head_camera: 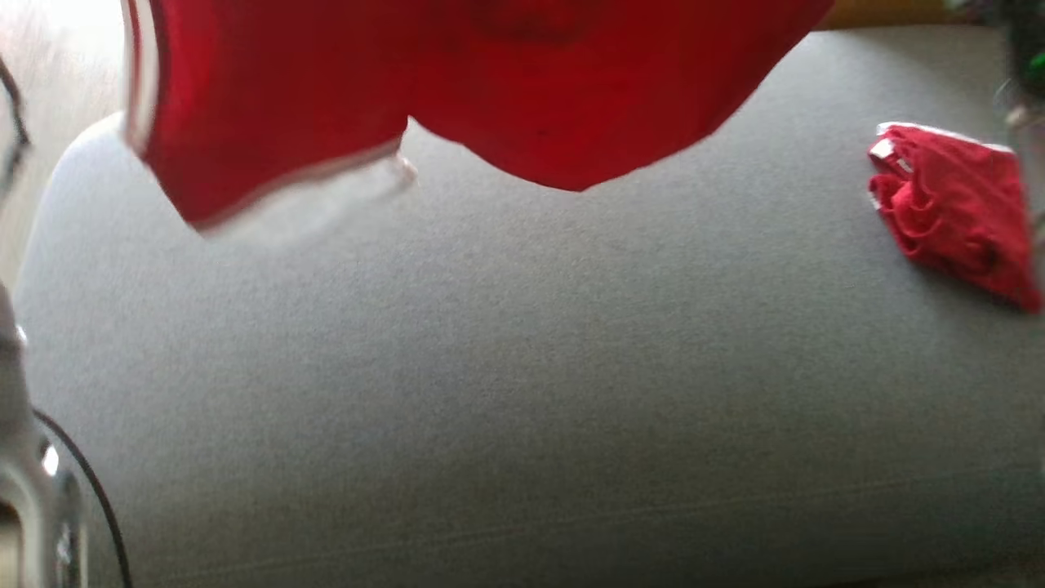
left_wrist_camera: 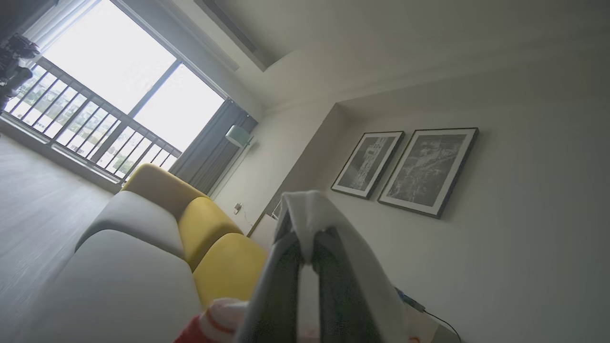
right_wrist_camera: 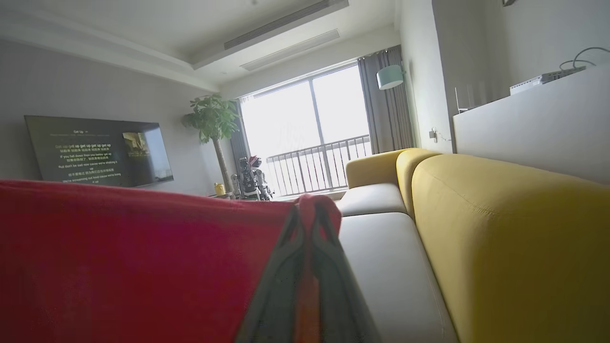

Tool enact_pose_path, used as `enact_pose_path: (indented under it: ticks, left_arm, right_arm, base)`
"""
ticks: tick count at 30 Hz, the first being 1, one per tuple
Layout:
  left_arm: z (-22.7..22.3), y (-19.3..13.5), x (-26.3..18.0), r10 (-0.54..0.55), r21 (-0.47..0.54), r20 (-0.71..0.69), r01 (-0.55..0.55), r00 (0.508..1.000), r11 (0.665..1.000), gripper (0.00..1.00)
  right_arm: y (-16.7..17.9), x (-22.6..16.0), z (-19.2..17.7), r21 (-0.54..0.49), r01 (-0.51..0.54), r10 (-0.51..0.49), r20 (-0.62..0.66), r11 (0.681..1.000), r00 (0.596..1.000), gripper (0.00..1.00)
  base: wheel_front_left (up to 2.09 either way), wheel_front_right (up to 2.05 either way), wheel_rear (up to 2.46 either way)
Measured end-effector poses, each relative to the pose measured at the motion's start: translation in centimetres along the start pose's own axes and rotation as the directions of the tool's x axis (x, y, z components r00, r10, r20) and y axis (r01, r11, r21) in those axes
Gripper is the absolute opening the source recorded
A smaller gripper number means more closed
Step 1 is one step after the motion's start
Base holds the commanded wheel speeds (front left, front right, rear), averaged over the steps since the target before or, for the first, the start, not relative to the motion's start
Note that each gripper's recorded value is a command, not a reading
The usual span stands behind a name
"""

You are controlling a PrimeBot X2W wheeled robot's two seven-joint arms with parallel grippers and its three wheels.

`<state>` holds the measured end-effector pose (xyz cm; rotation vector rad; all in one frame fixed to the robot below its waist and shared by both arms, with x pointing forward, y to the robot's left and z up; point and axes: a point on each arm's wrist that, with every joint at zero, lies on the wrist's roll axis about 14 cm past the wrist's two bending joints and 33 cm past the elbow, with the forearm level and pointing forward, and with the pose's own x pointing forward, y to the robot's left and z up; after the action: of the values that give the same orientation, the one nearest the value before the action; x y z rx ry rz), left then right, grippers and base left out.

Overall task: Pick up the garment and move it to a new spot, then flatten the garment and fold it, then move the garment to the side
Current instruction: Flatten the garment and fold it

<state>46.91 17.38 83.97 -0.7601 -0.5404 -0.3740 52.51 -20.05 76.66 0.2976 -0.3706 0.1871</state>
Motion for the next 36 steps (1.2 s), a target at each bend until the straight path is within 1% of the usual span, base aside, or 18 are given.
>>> enact_pose_path:
  ticks: [3,6,8,10,13,17,21,23,26,28,30,31,34,36]
  left_arm:
    - [2.2,-3.2,1.6,-0.065,0.008,0.033,0.065,0.997,0.998,0.0]
    - [3.6,-4.9,2.6,-0.083,0.039,0.048,0.081,0.995,0.996,0.0]
    - [3.8,-5.1,3.3,-0.071,0.065,0.038,0.068,0.997,0.996,0.0]
    - [3.4,-5.0,4.1,-0.057,0.079,0.022,0.055,0.998,0.995,0.0]
    - [1.4,-3.2,5.3,0.001,0.101,-0.029,0.001,1.0,0.995,0.0]
    - [-2.6,-0.2,6.6,0.074,0.128,-0.124,-0.058,0.989,0.99,0.0]
    - [-7.8,4.4,7.4,0.172,0.191,-0.246,-0.127,0.954,0.973,0.0]
    - [-9.9,6.5,8.0,0.194,0.224,-0.278,-0.132,0.941,0.966,0.0]
    - [-11.5,9.6,9.4,0.229,0.32,-0.248,-0.143,0.941,0.937,0.0]
    - [-12.0,10.9,10.6,0.207,0.403,-0.204,-0.111,0.957,0.908,0.0]
    - [-11.9,11.2,12.0,0.153,0.449,-0.135,-0.078,0.979,0.89,0.0]
    - [-11.8,11.1,12.7,0.111,0.46,-0.096,-0.055,0.989,0.886,0.0]
    - [-11.7,10.3,14.2,-0.024,0.429,-0.013,0.027,1.0,0.903,0.0]
    - [-12.6,11.5,14.3,-0.04,0.4,-0.004,0.039,0.999,0.916,0.0]
  right_arm:
    - [-0.1,-0.2,4.3,0.037,-0.007,0.005,0.058,0.999,0.998,0.0]
    - [0.3,-0.5,8.3,0.021,-0.027,0.025,0.116,0.999,0.993,0.0]
    - [0.3,-0.5,9.7,0.007,-0.03,0.029,0.133,1.0,0.991,0.0]
    - [0.2,-0.2,9.8,-0.012,-0.025,0.027,0.124,1.0,0.992,0.0]
    - [-0.5,0.7,6.8,-0.025,-0.004,0.005,0.039,1.0,0.999,0.0]
    - [-0.8,2.6,2.5,-0.032,0.017,-0.019,-0.066,0.999,0.998,0.0]
    - [-1.4,5.0,-1.7,-0.141,0.023,-0.045,-0.152,0.99,0.987,0.0]
    - [-1.5,6.4,-3.6,-0.17,0.021,-0.05,-0.164,0.985,0.985,0.0]
    - [-0.6,8.6,-6.1,-0.209,-0.006,-0.023,-0.137,0.978,0.99,0.0]
    - [-0.1,10.1,-7.1,-0.229,-0.021,0.001,-0.085,0.973,0.996,0.0]
    - [-0.3,11.3,-7.4,-0.254,-0.02,0.017,-0.014,0.967,1.0,0.0]
    - [-0.7,11.9,-7.3,-0.266,-0.014,0.021,0.024,0.964,0.999,0.0]
    - [-2.1,13.3,-8.0,-0.314,0.004,0.016,0.063,0.95,0.998,0.0]
    - [-3.2,13.9,-9.4,-0.336,0.011,0.009,0.055,0.942,0.998,0.0]
  base:
    - [0.0,0.0,0.0]
    - [0.0,0.0,0.0]
    - [0.0,0.0,0.0]
    - [0.0,0.0,0.0]
    - [0.0,0.0,0.0]
    - [0.0,0.0,0.0]
    - [0.0,0.0,0.0]
    - [0.0,0.0,0.0]
    - [0.0,0.0,0.0]
    - [0.0,0.0,0.0]
    - [0.0,0.0,0.0]
    - [0.0,0.0,0.0]
    - [0.0,0.0,0.0]
    - [0.0,0.0,0.0]
